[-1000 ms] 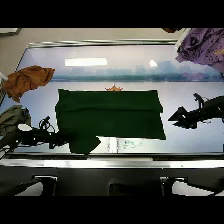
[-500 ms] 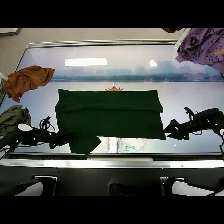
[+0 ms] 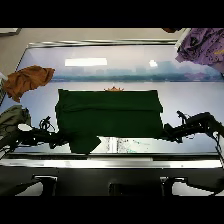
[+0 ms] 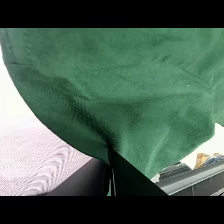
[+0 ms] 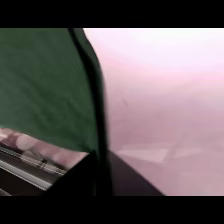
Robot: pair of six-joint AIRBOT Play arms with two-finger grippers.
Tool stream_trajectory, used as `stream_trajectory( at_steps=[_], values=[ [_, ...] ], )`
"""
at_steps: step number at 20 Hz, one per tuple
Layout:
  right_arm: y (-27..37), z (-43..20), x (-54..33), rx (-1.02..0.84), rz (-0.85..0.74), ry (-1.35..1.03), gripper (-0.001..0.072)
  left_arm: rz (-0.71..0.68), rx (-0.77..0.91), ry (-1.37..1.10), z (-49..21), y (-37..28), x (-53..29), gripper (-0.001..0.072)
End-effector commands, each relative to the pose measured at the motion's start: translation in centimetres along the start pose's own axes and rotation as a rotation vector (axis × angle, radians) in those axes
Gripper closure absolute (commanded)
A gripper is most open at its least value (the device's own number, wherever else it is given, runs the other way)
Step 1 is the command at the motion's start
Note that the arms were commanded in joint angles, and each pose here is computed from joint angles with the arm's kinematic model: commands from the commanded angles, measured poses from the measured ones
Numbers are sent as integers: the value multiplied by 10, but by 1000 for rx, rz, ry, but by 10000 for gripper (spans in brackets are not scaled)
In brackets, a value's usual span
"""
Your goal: Fold the clothes and pants, and hang the long-sleeved shirts on hangers.
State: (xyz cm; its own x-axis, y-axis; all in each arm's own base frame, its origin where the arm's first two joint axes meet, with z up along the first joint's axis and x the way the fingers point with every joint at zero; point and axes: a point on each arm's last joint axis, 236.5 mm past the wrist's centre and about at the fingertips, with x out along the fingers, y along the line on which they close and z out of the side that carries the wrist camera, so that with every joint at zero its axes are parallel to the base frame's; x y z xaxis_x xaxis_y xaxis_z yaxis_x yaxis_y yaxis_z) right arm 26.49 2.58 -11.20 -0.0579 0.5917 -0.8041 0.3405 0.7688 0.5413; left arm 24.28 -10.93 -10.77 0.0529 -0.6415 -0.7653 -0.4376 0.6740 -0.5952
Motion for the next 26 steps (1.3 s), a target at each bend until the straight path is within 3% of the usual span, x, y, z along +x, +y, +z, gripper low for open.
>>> stream_trajectory(
  at_steps=[1, 6, 11, 15, 19, 26],
  values=[
    [9, 8, 7, -12, -22, -49, 684, -6, -6, -14, 3, 0, -4, 692],
    [26, -3, -30, 31, -56, -109, 684, 93, 17, -102, 16, 14, -67, 692],
    [32, -52, -65, 9, -137, -68, 685, 212, 72, -174, -26, 14, -122, 692],
    [38, -65, -90, -11, -187, -165, 685, 204, 165, -275, -50, -7, -143, 693],
    [56, -41, -85, -36, -97, -231, 685, 169, 198, -275, -34, -21, -132, 693],
    [68, 44, -84, -48, -1, -370, 684, 116, 201, -285, 55, -45, -117, 693]
  ],
)
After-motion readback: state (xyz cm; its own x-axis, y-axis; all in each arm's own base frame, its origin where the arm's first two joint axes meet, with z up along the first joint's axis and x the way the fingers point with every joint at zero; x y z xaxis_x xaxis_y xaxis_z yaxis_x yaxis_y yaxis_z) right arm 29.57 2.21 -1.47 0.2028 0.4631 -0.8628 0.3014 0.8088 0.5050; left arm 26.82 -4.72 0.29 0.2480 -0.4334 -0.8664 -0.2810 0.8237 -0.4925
